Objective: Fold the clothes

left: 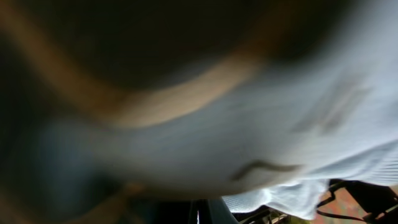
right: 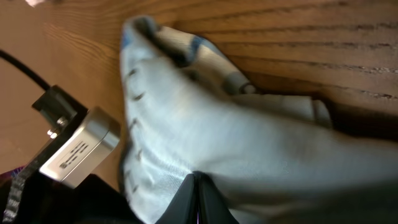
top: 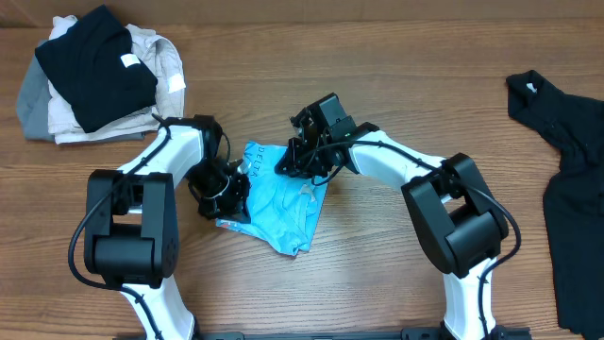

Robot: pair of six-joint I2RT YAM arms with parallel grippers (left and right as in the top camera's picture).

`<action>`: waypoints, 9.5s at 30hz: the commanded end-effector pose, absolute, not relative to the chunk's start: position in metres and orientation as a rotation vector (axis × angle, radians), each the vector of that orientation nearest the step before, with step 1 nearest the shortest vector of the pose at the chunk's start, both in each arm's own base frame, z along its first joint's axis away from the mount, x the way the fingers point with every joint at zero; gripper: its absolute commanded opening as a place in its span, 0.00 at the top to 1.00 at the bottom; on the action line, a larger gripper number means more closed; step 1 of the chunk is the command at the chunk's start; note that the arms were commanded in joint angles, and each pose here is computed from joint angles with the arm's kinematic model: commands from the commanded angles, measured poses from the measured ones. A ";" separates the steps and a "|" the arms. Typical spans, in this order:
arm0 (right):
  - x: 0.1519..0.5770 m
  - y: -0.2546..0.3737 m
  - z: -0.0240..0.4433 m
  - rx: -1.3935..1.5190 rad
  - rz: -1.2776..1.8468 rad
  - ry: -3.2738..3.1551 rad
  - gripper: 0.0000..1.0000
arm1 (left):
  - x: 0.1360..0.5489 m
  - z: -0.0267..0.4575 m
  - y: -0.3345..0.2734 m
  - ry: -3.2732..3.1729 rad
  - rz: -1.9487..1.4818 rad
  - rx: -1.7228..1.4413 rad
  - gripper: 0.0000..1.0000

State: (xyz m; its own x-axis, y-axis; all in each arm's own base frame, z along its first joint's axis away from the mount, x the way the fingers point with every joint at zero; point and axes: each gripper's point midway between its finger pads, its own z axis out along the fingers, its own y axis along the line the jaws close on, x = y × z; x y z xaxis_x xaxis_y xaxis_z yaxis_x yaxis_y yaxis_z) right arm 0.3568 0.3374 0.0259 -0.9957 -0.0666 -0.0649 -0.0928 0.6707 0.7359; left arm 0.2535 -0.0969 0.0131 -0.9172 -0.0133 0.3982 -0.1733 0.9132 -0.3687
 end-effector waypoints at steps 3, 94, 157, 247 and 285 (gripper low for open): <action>0.360 0.327 0.007 -0.077 1.199 2.880 0.96 | 0.236 0.007 -0.074 -2.675 0.372 0.208 0.96; 0.279 0.268 0.005 0.230 0.927 3.000 0.96 | 0.416 0.020 -0.169 -3.394 0.840 -0.098 0.73; 0.288 0.246 0.012 0.425 0.765 2.966 0.96 | 0.277 -0.002 -0.009 -3.026 0.213 0.628 0.96; 0.298 0.211 0.088 0.396 0.575 2.736 0.00 | 0.345 -0.032 -0.169 -2.943 0.864 -0.231 0.96; 0.299 0.205 0.086 0.394 0.506 2.725 0.02 | 0.586 0.160 0.039 -3.901 -0.038 -0.209 0.96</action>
State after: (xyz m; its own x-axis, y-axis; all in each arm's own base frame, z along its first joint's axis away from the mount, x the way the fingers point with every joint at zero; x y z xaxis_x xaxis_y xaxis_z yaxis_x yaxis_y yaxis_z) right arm 0.2985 0.2062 0.0858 -0.9062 0.3316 -0.2624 0.2110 0.8923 0.3990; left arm 0.5707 0.0176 0.1275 -0.7624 0.0550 -0.6447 0.1132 0.9924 -0.0491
